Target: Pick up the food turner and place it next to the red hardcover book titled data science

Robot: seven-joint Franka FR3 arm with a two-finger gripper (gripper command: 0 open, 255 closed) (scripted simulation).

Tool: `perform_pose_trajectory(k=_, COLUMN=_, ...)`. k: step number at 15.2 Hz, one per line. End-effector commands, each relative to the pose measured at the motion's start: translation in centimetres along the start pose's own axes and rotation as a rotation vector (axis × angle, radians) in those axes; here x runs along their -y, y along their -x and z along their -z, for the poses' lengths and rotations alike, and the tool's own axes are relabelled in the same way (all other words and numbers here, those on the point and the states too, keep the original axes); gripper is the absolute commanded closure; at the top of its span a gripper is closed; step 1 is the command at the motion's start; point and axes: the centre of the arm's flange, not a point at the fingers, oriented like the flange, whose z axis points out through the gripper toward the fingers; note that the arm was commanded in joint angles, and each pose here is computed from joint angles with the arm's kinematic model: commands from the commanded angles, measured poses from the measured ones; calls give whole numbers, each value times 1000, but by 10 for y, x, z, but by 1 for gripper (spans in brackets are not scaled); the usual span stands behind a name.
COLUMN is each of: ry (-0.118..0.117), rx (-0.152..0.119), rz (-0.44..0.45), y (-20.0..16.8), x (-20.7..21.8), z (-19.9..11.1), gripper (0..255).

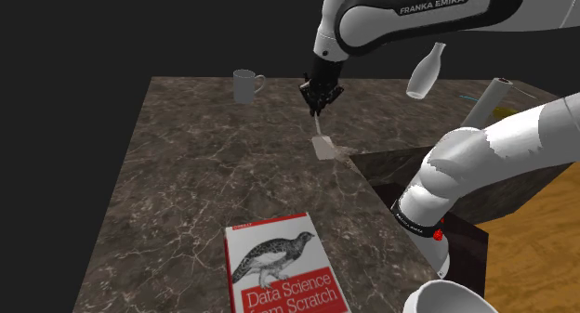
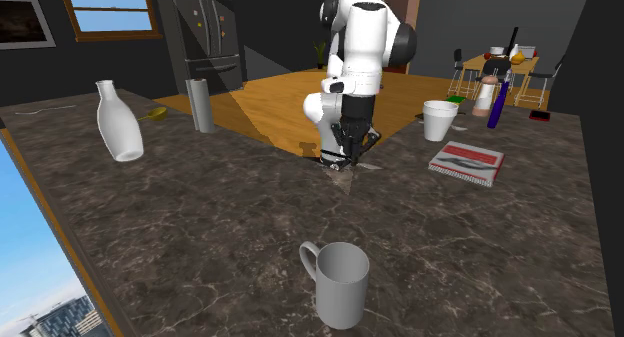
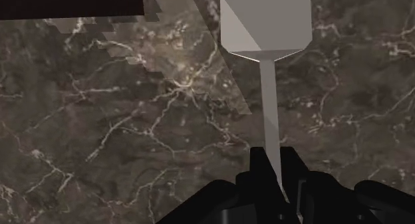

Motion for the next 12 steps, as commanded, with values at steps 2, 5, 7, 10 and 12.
perform_pose_trajectory(k=2, ry=0, rx=0, rz=-1, y=24, x=34, z=1, gripper=255)
perform_pose_trajectory(k=5, ry=0, rx=0, rz=-1, y=46, x=67, z=2, gripper=255)
perform_pose_trajectory(k=7, ry=0, rx=0, rz=-1, y=61, x=88, z=3, gripper=255)
perform_pose_trajectory(k=10, ry=0, rx=0, rz=-1, y=84, x=121, z=5, gripper=255)
perform_pose_trajectory(k=12, ry=0, rx=0, rz=-1, y=99, x=143, z=6, gripper=255)
